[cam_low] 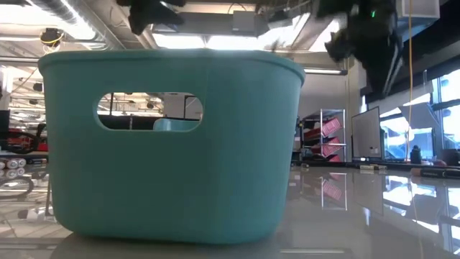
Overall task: Sort batteries
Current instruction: Put the large black battery into the blue bin
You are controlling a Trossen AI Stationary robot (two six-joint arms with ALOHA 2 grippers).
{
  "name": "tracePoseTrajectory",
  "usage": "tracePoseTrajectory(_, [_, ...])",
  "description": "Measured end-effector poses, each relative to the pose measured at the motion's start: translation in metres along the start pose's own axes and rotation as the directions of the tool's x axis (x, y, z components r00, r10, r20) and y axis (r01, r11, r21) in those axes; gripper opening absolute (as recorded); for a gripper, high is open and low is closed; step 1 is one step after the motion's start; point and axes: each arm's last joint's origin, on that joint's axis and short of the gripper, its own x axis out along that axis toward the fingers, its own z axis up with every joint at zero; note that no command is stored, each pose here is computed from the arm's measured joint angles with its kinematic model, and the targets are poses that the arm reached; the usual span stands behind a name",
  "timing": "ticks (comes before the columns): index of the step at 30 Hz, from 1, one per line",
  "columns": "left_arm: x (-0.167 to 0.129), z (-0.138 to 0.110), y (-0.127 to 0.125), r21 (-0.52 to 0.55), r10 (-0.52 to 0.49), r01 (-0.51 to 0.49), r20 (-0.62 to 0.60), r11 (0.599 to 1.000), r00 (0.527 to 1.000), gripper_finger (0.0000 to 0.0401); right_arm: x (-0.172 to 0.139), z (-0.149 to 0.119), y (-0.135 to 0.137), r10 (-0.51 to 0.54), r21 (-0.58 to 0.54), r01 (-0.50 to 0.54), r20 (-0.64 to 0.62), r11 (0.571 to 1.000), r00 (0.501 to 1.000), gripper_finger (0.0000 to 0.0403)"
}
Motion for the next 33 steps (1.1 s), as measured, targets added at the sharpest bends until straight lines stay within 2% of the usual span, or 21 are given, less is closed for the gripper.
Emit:
tracePoseTrajectory(6, [0.004,0.004,0.013,-0.026,0.029,-0.029,-0.001,0.999,1.000,0.0184,0.039,0.008,-0.033,0.005,0.141,0.008,-0.091,0.990,0.996,0.0117])
tracePoseTrajectory(11, [0.006,0.006,0.023,-0.055,0.066,-0.066,0.004,0.996,0.998,0.0184,0.067,0.007,-0.058,0.012,0.198,0.015,-0.133,0.980,0.991,0.0180])
tracePoseTrajectory(14, [0.008,0.007,0.030,-0.077,0.098,-0.098,0.001,0.992,0.995,0.0184,0.076,0.003,-0.068,-0.025,0.225,0.064,-0.170,0.972,0.985,0.0223])
tracePoseTrajectory(18, [0.009,0.008,0.041,-0.138,0.143,-0.142,-0.003,0.980,0.990,0.0184,0.086,-0.003,-0.072,-0.057,0.203,0.096,-0.190,0.974,0.980,0.0254])
tracePoseTrajectory(25, [0.010,0.011,0.055,-0.188,0.200,-0.196,0.003,0.962,0.980,0.0184,0.106,-0.012,-0.075,-0.040,0.201,0.082,-0.202,0.976,0.979,0.0243])
tracePoseTrajectory(29, [0.010,0.012,0.058,-0.172,0.212,-0.208,0.004,0.963,0.977,0.0184,0.114,-0.014,-0.074,0.004,0.226,0.041,-0.199,0.973,0.980,0.0230])
tracePoseTrajectory(33, [0.011,0.012,0.062,-0.172,0.174,-0.173,-0.008,0.970,0.985,0.0184,0.115,-0.011,-0.072,0.062,0.288,-0.008,-0.181,0.958,0.981,0.0218])
